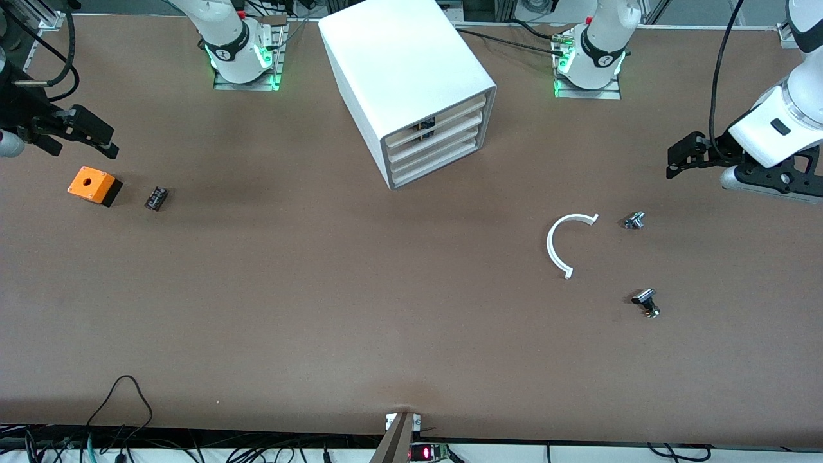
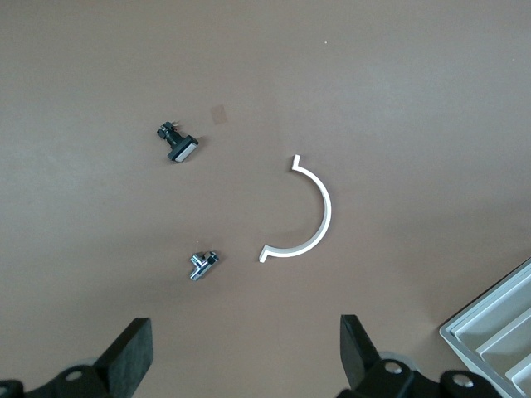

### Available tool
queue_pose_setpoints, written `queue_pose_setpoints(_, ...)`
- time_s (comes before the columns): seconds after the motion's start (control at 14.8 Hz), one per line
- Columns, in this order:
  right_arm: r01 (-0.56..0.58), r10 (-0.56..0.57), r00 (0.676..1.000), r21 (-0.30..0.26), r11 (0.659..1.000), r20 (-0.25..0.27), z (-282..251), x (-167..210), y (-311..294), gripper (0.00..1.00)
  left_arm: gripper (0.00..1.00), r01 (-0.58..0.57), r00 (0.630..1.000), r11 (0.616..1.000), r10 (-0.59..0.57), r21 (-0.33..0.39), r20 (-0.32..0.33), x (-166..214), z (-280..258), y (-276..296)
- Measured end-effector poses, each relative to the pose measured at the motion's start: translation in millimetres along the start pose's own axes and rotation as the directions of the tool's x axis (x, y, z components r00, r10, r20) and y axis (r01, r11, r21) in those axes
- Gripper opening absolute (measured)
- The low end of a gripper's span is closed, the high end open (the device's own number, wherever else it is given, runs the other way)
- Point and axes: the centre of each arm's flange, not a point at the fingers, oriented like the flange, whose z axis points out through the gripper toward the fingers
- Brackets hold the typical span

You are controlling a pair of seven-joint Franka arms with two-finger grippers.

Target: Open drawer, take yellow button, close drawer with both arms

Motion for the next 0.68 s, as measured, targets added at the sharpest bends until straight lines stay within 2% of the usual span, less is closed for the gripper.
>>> queue_pose_setpoints(0.41,0.0,0.0,1.0,-0.001,1.0,0.012,3,0,0,1.0,1.0,0.0,1.0,1.0,0.0,0.0,0.0,0,0,0)
queue_pose_setpoints(0.54,-0.001,0.001,0.998,-0.006,1.0,0.059,14,-2,0,1.0,1.0,0.0,1.0,1.0,0.0,0.0,0.0,0,0,0)
queue_pose_setpoints(0.68,-0.002,0.003,0.992,-0.013,1.0,0.127,32,-4,1,1.0,1.0,0.0,1.0,1.0,0.0,0.0,0.0,0,0,0)
